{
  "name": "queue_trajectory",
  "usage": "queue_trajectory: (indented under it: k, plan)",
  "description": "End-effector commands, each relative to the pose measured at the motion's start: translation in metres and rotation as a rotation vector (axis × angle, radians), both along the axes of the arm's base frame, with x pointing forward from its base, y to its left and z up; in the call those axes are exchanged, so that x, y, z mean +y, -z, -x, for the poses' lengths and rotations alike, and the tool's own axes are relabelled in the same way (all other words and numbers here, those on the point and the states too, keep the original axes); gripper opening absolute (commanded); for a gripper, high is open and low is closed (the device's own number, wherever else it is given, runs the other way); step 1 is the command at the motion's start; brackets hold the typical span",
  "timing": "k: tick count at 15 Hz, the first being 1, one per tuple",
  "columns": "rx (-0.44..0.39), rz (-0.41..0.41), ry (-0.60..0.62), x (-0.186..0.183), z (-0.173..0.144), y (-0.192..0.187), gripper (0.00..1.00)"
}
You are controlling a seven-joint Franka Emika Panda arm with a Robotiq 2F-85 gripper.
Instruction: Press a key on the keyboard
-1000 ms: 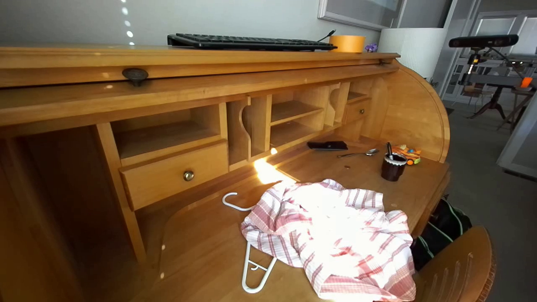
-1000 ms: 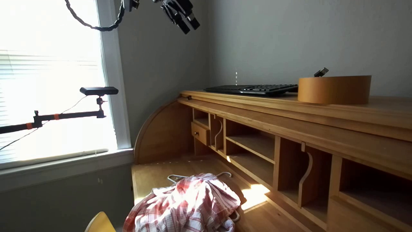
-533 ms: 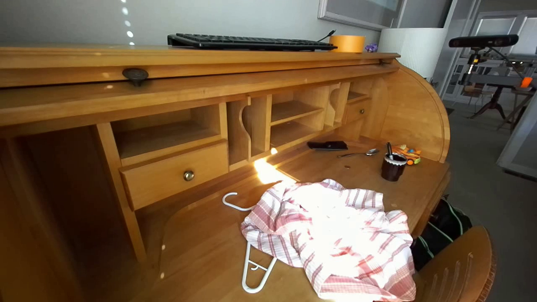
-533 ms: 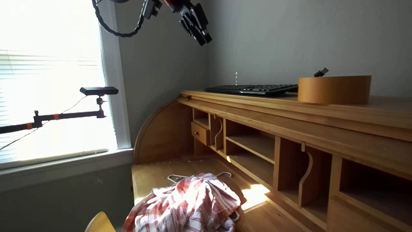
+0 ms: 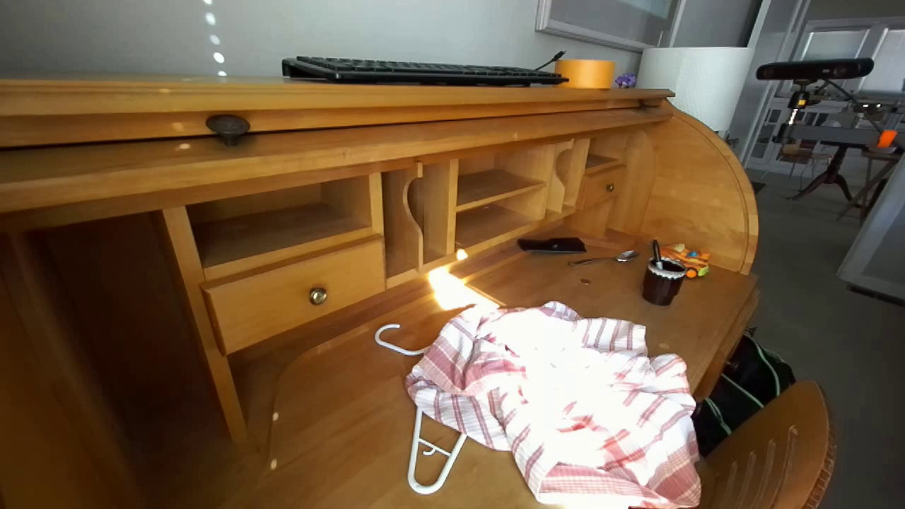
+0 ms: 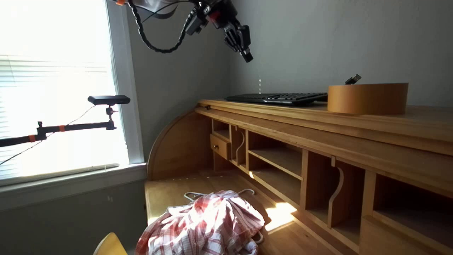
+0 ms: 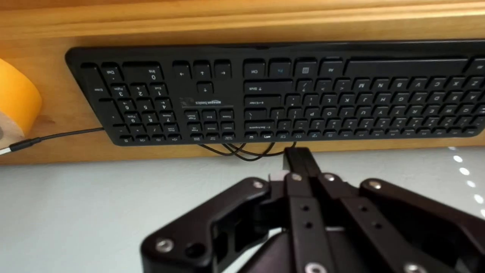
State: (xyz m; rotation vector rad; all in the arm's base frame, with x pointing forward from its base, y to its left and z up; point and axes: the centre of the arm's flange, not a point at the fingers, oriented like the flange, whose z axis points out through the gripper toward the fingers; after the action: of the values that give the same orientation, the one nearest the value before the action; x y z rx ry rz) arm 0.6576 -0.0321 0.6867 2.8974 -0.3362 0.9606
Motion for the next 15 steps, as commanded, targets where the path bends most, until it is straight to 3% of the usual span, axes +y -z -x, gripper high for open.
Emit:
queue_trajectory:
  k: [1, 15]
  plan:
    - [0.008, 0.001, 0.004, -0.003, -0.006, 0.006, 0.01]
    - [-0.014, -0.02, 0.048, -0.005, -0.034, 0.045, 0.0]
